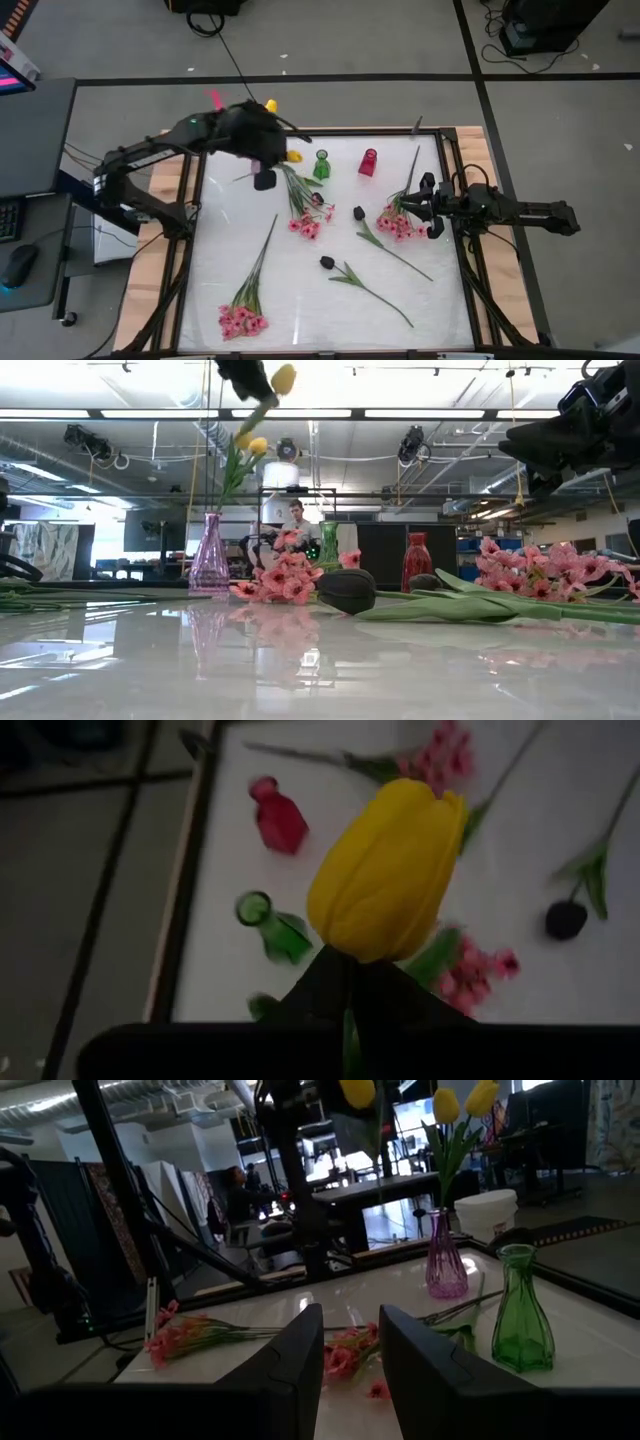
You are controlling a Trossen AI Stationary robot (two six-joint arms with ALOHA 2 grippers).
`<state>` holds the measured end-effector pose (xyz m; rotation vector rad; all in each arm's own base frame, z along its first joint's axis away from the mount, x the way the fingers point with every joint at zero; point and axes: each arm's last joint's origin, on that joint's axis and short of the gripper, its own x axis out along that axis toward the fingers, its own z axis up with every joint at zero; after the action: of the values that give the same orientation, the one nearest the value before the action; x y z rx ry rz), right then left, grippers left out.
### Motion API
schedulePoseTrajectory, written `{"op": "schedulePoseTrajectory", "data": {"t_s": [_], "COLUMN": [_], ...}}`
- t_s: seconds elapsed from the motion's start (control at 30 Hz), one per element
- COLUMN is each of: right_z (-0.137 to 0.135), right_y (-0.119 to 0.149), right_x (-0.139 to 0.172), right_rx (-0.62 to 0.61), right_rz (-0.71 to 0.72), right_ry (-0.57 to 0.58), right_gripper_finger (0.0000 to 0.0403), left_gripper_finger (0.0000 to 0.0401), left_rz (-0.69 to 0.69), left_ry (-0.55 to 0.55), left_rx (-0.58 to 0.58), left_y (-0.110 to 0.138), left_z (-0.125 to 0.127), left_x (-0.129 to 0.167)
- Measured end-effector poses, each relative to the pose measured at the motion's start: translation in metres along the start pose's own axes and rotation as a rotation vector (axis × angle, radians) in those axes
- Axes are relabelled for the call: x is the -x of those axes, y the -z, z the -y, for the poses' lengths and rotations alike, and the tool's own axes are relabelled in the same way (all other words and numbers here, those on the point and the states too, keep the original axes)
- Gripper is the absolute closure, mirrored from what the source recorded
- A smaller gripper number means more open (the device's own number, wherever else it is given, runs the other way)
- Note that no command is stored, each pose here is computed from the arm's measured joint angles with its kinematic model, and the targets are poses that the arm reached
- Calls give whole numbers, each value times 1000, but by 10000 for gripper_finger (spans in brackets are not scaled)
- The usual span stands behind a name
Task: Sort flowers into vase by color
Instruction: Put the yellow flower into the purple vase
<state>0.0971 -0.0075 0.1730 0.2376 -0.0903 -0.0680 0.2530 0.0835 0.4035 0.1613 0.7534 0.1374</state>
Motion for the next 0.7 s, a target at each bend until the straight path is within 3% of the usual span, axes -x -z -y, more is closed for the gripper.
{"op": "schedulePoseTrajectory", "data": {"t_s": [0.33, 0.7], "right_z": [0, 0], "right_y": [0, 0], "right_x": [0, 0], "right_rx": [0, 0], "right_rz": [-1, -1], "right_ry": [0, 0], "right_gripper_finger": [292, 292], "left_gripper_finger": [385, 385], "left_rz": [160, 404], "left_ry": [-108, -290], "left_rx": [154, 175], "left_y": [9, 14], "left_z": [-11, -25], "left_x": [61, 117]}}
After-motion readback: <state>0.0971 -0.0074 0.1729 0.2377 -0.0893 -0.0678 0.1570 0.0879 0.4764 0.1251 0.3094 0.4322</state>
